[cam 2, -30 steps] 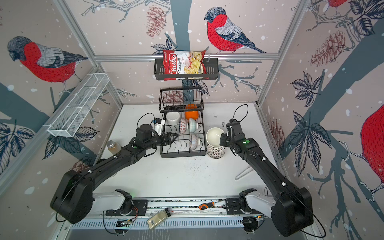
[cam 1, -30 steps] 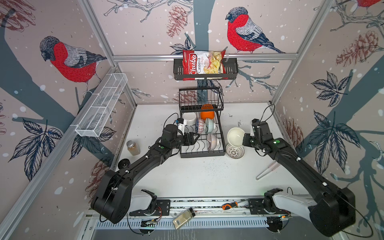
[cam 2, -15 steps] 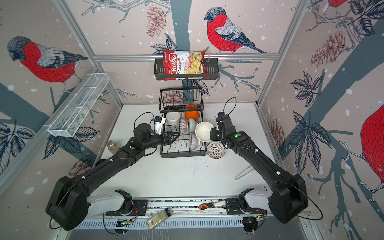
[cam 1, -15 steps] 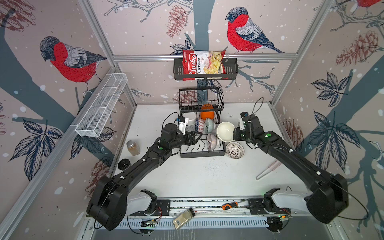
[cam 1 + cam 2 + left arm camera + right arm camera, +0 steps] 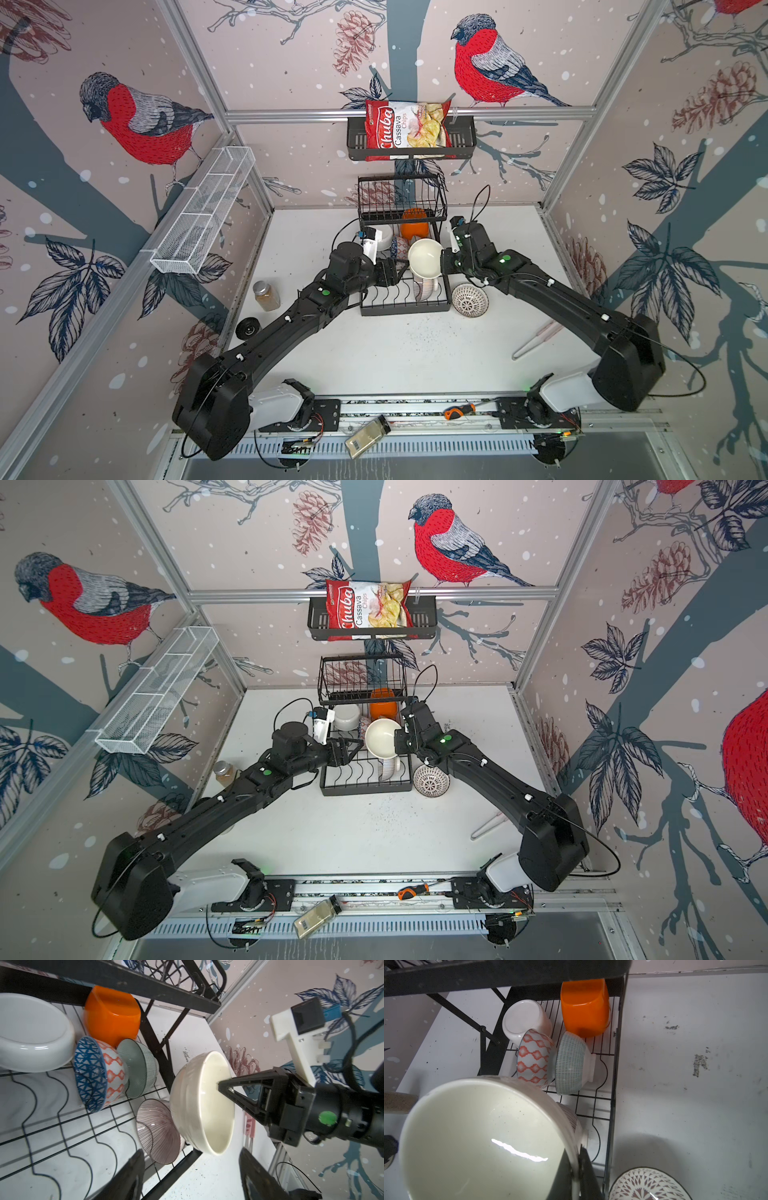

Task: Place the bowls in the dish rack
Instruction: 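Grasp the cream bowl rim with the right gripper and lift it, then carry the cream bowl over the rack while the left gripper reaches to grip it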

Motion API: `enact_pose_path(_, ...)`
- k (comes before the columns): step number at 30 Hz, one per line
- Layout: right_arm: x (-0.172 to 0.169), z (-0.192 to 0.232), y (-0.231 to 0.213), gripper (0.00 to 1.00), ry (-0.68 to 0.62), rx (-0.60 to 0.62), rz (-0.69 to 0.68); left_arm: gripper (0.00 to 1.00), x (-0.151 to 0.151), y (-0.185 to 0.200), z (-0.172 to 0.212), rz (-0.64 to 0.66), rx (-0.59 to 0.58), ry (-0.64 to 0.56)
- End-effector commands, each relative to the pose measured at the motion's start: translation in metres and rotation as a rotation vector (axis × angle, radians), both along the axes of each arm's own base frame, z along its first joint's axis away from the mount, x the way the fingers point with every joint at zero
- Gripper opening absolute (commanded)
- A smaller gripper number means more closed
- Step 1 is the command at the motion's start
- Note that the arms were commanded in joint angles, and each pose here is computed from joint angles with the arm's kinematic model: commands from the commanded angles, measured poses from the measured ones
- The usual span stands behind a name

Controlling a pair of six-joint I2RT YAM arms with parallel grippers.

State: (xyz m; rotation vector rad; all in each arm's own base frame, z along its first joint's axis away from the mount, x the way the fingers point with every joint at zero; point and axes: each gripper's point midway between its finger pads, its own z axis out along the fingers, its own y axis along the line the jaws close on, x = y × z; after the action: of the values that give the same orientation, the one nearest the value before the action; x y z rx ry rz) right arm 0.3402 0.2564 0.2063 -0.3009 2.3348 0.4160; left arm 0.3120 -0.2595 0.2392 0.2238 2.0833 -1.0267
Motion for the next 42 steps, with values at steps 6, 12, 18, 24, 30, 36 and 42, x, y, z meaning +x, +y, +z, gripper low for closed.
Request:
enact_pose_path(6, 0.011, 0.018, 0.033, 0.00, -0.093, 0.009, 0.028, 0.69, 0.010, 0.012, -0.010, 0.087, 0.117, 0.011)
enact_pose_path(12, 0.012, 0.016, 0.051, 0.00, -0.117, -0.046, 0.030, 0.66, 0.017, 0.023, -0.022, 0.157, 0.191, 0.040)
enact_pose_path(18, 0.010, 0.014, 0.069, 0.00, -0.147, -0.096, 0.024, 0.58, 0.023, 0.035, -0.034, 0.230, 0.249, 0.066)
enact_pose_path(24, 0.004, 0.011, 0.087, 0.00, -0.169, -0.116, 0.024, 0.50, 0.027, 0.047, -0.045, 0.296, 0.297, 0.089)
enact_pose_path(30, 0.000, 0.011, 0.099, 0.00, -0.177, -0.106, 0.030, 0.38, 0.029, 0.055, -0.054, 0.338, 0.328, 0.105)
enact_pose_path(36, -0.005, 0.010, 0.105, 0.00, -0.182, -0.092, 0.036, 0.28, 0.031, 0.059, -0.059, 0.368, 0.334, 0.117)
enact_pose_path(42, -0.008, 0.010, 0.112, 0.00, -0.181, -0.067, 0.048, 0.19, 0.033, 0.058, -0.059, 0.374, 0.326, 0.115)
